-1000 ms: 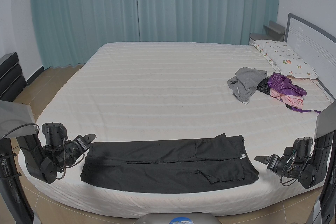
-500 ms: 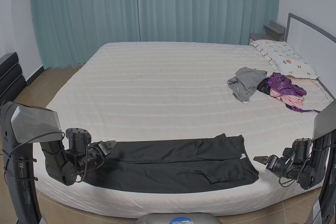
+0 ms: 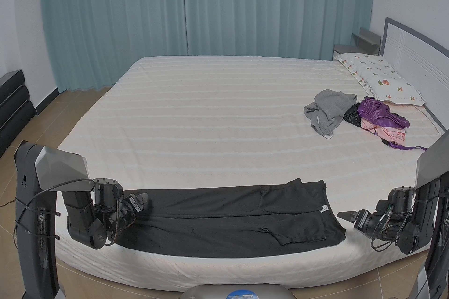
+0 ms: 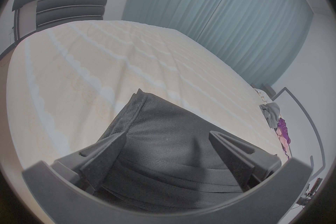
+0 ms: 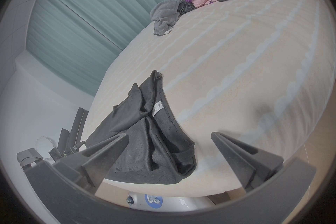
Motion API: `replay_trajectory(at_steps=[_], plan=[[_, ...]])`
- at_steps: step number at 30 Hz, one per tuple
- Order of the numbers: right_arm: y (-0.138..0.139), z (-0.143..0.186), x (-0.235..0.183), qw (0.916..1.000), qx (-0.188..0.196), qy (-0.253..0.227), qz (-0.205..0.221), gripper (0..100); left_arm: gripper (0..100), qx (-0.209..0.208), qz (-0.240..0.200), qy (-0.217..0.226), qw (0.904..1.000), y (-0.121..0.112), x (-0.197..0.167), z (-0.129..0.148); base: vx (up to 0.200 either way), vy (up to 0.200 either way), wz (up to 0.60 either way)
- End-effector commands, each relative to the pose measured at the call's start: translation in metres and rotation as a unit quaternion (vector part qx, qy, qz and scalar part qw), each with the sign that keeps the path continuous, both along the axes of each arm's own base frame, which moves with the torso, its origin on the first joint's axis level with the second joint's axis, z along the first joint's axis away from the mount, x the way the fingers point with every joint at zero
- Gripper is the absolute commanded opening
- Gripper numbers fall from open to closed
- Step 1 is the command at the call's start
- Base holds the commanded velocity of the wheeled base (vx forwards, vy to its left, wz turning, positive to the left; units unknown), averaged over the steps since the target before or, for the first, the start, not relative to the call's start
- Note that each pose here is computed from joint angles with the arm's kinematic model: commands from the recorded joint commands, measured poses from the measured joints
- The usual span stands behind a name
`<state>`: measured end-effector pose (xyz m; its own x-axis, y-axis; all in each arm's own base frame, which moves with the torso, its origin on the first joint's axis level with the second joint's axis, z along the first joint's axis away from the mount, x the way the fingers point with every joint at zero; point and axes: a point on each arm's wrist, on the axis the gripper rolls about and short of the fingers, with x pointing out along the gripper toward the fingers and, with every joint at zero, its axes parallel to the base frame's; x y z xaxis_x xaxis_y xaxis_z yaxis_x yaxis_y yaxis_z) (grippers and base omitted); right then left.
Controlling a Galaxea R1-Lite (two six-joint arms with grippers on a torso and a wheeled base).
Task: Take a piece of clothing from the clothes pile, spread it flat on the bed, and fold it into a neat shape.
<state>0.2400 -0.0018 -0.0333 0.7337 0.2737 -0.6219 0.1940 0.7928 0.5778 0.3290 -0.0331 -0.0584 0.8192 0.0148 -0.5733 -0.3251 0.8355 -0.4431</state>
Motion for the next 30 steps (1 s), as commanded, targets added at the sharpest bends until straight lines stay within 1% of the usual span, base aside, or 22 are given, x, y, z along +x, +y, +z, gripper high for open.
replay_trajectory(at_steps=[1, 2, 3, 5, 8, 10, 12, 13, 14, 15, 16, 18, 19, 20, 21, 22, 26, 27, 30], plan=[[0.0, -0.001, 0.0, 1.0, 0.0, 0.001, 0.001, 100, 100, 0.0, 0.001, 0.007, 1.0, 0.001, 0.0, -0.005, 0.0, 0.0, 0.0], [0.0, -0.001, 0.0, 1.0, 0.0, 0.001, 0.001, 100, 100, 0.0, 0.001, 0.007, 1.0, 0.001, 0.0, -0.005, 0.0, 0.0, 0.0], [0.0, 0.0, 0.001, 1.0, 0.0, -0.002, 0.0, 100, 100, -0.005, 0.008, -0.007, 0.9999, 0.003, 0.0, 0.004, 0.0, 0.0, 0.0], [0.0, 0.002, 0.002, 1.0, 0.0, -0.008, 0.0, 100, 100, -0.011, 0.012, -0.014, 0.9998, 0.004, 0.0, 0.011, 0.0, 0.0, 0.0], [0.0, 0.009, 0.004, 0.9993, -0.001, -0.037, 0.0, 100, 100, -0.046, 0.036, -0.049, 0.9971, 0.009, 0.0, 0.036, 0.0, 0.0, 0.0], [0.0, 0.012, 0.005, 0.9988, -0.001, -0.049, 0.001, 100, 100, -0.061, 0.047, -0.063, 0.995, 0.015, -0.002, 0.048, 0.0, 0.0, 0.0], [0.002, 0.013, 0.007, 0.9985, -0.001, -0.054, 0.004, 100, 100, -0.073, 0.05, -0.07, 0.9936, 0.019, -0.003, 0.055, 0.0, 0.0, 0.0], [0.005, 0.014, 0.012, 0.9979, -0.002, -0.063, 0.01, 100, 100, -0.09, 0.046, -0.073, 0.9922, 0.023, -0.005, 0.059, 0.0, 0.0, 0.0], [0.005, 0.015, 0.013, 0.9978, -0.002, -0.066, 0.009, 100, 100, -0.092, 0.046, -0.072, 0.9921, 0.023, -0.005, 0.059, 0.0, 0.0, 0.0], [0.008, 0.017, 0.022, 0.9962, -0.004, -0.086, 0.015, 100, 100, -0.115, 0.04, -0.073, 0.9899, 0.027, -0.005, 0.061, 0.0, 0.0, 0.0], [0.012, 0.019, 0.028, 0.9948, -0.004, -0.099, 0.023, 100, 100, -0.129, 0.038, -0.071, 0.9883, 0.03, -0.005, 0.061, 0.0, 0.0, 0.0], [0.016, 0.021, 0.033, 0.9938, -0.005, -0.108, 0.029, 100, 100, -0.137, 0.039, -0.071, 0.9872, 0.031, -0.004, 0.061, 0.0, 0.0, 0.0], [0.029, 0.023, 0.046, 0.991, -0.003, -0.124, 0.05, 100, 100, -0.157, 0.041, -0.068, 0.9844, 0.035, -0.003, 0.059, 0.0, 0.0, 0.0], [0.034, 0.023, 0.052, 0.9903, -0.002, -0.126, 0.06, 100, 100, -0.164, 0.041, -0.067, 0.9834, 0.036, -0.003, 0.059, 0.0, 0.0, 0.0], [0.035, 0.023, 0.053, 0.9902, -0.002, -0.126, 0.061, 100, 100, -0.165, 0.041, -0.066, 0.9833, 0.036, -0.004, 0.059, 0.0, 0.0, 0.0], [0.048, 0.022, 0.067, 0.9887, -0.001, -0.127, 0.079, 100, 100, -0.174, 0.038, -0.059, 0.9823, 0.037, -0.005, 0.056, 0.0, 0.0, 0.0], [0.07, 0.016, 0.1, 0.9878, -0.003, -0.113, 0.106, 100, 100, -0.178, 0.037, -0.046, 0.9823, 0.037, -0.005, 0.048, 0.0, 0.0, 0.0], [0.073, 0.016, 0.112, 0.9881, -0.006, -0.107, 0.11, 100, 100, -0.178, 0.038, -0.041, 0.9825, 0.037, -0.005, 0.044, 0.0, 0.0, 0.0], [0.076, 0.014, 0.128, 0.9882, -0.018, -0.089, 0.123, 100, 100, -0.177, 0.04, -0.033, 0.9828, 0.037, -0.005, 0.038, 0.0, 0.0, 0.0]])
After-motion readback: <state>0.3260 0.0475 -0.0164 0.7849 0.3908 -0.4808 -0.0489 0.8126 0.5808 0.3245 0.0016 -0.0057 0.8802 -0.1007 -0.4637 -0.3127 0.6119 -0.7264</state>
